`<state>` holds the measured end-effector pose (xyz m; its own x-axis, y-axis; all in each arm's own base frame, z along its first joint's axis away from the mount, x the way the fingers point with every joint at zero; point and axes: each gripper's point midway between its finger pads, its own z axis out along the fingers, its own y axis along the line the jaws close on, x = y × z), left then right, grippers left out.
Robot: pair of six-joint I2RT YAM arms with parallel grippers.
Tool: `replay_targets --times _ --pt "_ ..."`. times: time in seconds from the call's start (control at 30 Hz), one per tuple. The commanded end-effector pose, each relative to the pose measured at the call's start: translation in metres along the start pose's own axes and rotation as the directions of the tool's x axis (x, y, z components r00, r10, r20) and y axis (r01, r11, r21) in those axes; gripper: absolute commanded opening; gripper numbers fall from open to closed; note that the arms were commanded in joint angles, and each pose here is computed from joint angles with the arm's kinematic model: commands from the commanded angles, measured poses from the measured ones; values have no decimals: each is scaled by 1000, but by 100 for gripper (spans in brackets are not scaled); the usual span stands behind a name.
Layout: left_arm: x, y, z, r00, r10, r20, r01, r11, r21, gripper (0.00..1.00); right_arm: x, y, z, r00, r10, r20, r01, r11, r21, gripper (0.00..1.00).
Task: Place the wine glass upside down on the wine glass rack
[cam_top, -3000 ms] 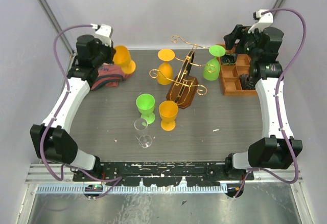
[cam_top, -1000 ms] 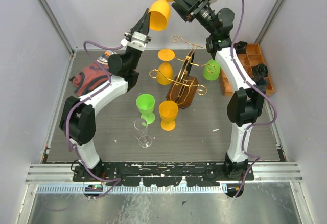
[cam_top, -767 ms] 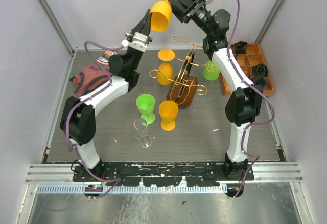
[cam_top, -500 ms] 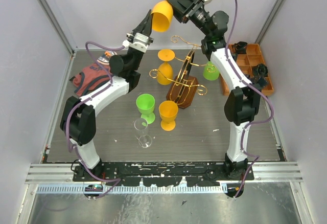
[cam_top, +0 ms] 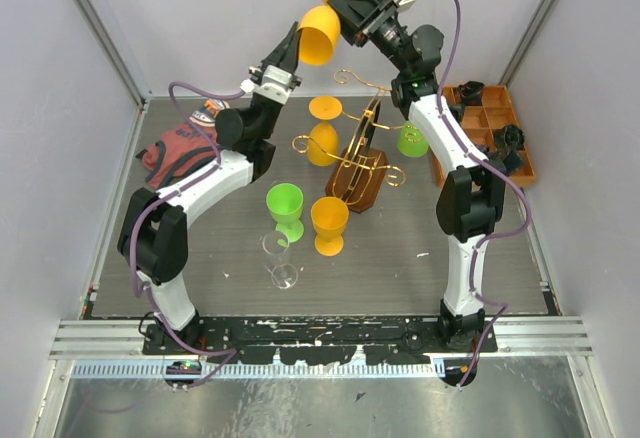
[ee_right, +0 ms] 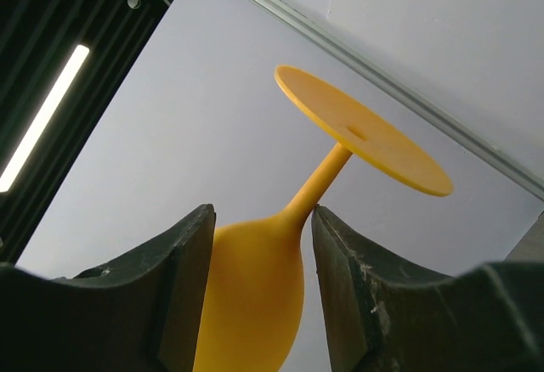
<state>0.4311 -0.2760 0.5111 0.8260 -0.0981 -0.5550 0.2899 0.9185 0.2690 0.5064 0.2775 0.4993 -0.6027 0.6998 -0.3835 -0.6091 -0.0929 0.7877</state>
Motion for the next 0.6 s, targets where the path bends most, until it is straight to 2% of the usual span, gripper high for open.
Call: replay_targets --times 0.0,0.13,0.27,0.43,0.57 --pt "-24 -2 3 997 -24 77 24 1000 1 0 2 28 6 1000 -29 3 29 996 -81 54" --pt "-20 -2 3 998 -18 68 18 1000 -1 0 2 33 7 999 -39 -4 38 995 -93 47" --pt "-20 -3 3 998 -21 67 21 1000 2 2 1 33 7 999 -44 -7 43 994 -96 32" --pt "-16 -4 3 998 -12 58 12 1000 7 38 0 37 6 997 -71 -8 69 992 -105 14" --pt "-18 -3 0 999 -3 55 3 1000 6 55 -7 43 1 994 -111 10 112 987 -112 7"
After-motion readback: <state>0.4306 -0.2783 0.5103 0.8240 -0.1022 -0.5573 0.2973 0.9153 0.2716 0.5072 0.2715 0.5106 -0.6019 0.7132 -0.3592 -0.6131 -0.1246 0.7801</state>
